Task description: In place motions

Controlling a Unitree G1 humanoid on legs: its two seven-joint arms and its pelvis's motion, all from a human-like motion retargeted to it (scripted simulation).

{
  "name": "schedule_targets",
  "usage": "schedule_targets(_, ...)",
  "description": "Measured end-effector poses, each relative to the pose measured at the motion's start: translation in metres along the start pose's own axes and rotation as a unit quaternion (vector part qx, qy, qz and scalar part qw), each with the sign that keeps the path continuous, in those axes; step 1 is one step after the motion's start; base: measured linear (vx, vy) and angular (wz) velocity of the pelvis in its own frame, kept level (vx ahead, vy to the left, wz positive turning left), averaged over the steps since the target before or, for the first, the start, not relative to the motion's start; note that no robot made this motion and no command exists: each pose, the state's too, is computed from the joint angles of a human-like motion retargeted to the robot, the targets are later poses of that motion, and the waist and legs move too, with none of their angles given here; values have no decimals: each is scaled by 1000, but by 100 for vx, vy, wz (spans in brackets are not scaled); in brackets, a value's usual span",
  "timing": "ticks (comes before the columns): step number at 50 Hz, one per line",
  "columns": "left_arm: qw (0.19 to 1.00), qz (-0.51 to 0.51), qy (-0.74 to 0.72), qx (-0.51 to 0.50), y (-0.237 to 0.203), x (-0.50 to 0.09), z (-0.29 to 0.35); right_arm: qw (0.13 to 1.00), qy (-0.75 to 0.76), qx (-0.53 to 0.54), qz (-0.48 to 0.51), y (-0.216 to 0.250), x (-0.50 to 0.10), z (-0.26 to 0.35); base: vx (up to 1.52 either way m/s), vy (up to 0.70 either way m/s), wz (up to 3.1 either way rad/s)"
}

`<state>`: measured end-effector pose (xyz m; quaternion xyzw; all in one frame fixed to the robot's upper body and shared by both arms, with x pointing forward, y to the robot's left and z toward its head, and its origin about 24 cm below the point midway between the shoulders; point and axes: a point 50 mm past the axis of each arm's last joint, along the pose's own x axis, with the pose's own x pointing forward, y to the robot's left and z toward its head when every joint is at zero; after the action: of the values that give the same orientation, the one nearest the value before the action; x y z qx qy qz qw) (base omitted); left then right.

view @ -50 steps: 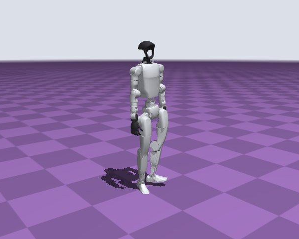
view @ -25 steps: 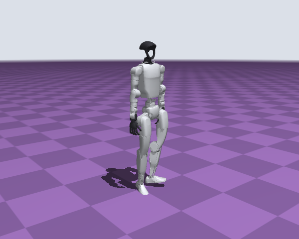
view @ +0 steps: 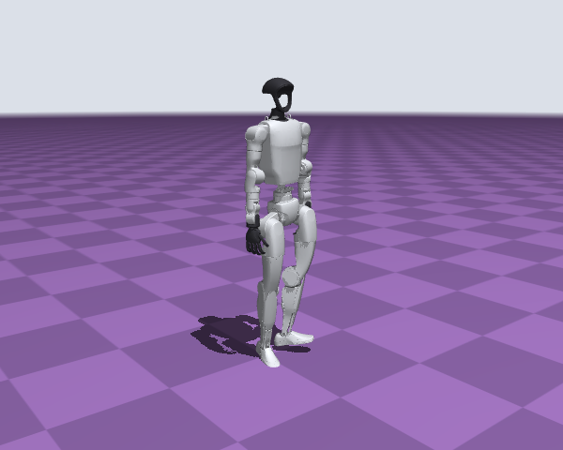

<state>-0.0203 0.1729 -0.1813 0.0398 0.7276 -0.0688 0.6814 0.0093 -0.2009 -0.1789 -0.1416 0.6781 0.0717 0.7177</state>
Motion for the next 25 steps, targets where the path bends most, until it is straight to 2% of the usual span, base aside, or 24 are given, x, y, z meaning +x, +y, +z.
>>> schedule_targets(15, 1000, 1, -10, -1, 1, 0, 7, 1000, 26, 9, 0, 0, -2, -16, 3, 10, 36)
schedule_targets(25, 999, 16, -40, 6, 16, -3, 26, 999, 39, 21, -1, 0, -3, -28, -4, 8, 121)
